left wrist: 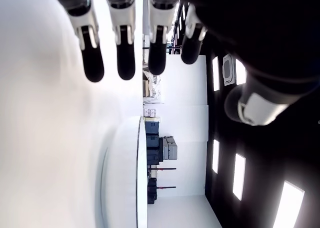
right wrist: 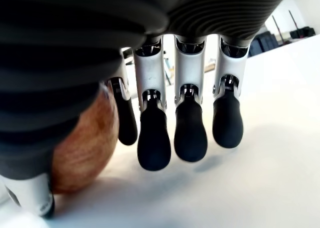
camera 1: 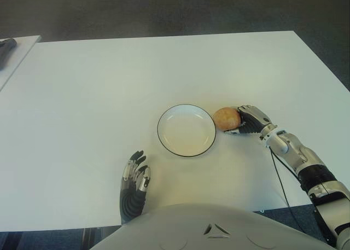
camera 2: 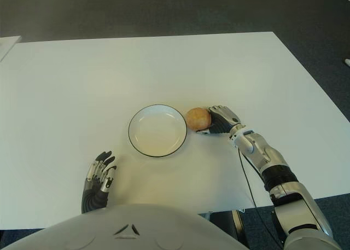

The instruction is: Put the apples into the plate.

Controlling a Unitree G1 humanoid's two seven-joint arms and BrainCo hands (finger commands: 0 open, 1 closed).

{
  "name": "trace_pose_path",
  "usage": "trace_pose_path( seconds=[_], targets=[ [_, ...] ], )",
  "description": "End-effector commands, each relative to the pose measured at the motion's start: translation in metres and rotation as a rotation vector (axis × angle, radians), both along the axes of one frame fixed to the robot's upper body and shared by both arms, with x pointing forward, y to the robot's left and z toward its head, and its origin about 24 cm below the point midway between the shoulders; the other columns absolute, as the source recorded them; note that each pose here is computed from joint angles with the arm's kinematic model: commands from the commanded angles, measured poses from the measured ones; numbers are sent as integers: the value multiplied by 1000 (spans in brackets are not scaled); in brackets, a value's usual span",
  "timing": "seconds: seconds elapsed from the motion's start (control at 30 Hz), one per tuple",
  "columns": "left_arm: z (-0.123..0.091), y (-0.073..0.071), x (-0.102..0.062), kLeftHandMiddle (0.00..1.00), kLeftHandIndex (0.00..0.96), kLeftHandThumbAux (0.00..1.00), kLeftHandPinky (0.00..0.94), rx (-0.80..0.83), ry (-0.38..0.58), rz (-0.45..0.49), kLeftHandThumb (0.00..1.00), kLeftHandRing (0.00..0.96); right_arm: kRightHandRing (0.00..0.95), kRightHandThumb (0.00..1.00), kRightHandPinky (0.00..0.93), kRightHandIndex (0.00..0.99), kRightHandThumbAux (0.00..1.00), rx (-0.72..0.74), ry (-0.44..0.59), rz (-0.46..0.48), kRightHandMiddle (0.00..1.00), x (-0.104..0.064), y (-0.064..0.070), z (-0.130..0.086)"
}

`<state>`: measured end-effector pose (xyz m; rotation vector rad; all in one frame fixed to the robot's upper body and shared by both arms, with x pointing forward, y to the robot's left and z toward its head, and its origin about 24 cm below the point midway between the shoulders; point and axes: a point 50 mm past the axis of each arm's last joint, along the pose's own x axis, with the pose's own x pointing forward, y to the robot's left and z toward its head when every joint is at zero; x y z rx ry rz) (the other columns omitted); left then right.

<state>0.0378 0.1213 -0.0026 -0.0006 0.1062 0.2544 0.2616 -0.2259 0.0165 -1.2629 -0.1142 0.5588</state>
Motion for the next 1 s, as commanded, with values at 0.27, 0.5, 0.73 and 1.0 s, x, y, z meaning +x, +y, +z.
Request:
trace_pose_path(
  seconds=[0.27,0.5,0.73,1.0],
  targets=[
    [1,-3,0,179,154,478,258,7,19,-6,171,210,2,238,2,2,344,-135,-3,87,2,-3,6,1],
    [0,-4,0,174,153,467,252,8,30,0,170,204,0,210,0,0,288,-144,-16,108,0,-1,8,8],
    [-1,-4,0,179,153,461,257,2,29,-6,171,209,0,199,0,0,255,-153,-13,129,0,0,9,13],
    [0,-4,1,183,157,472,253,-5,21,-9,164,211,0,178,0,0,235,-169,-10,152,0,3,10,17]
  ],
)
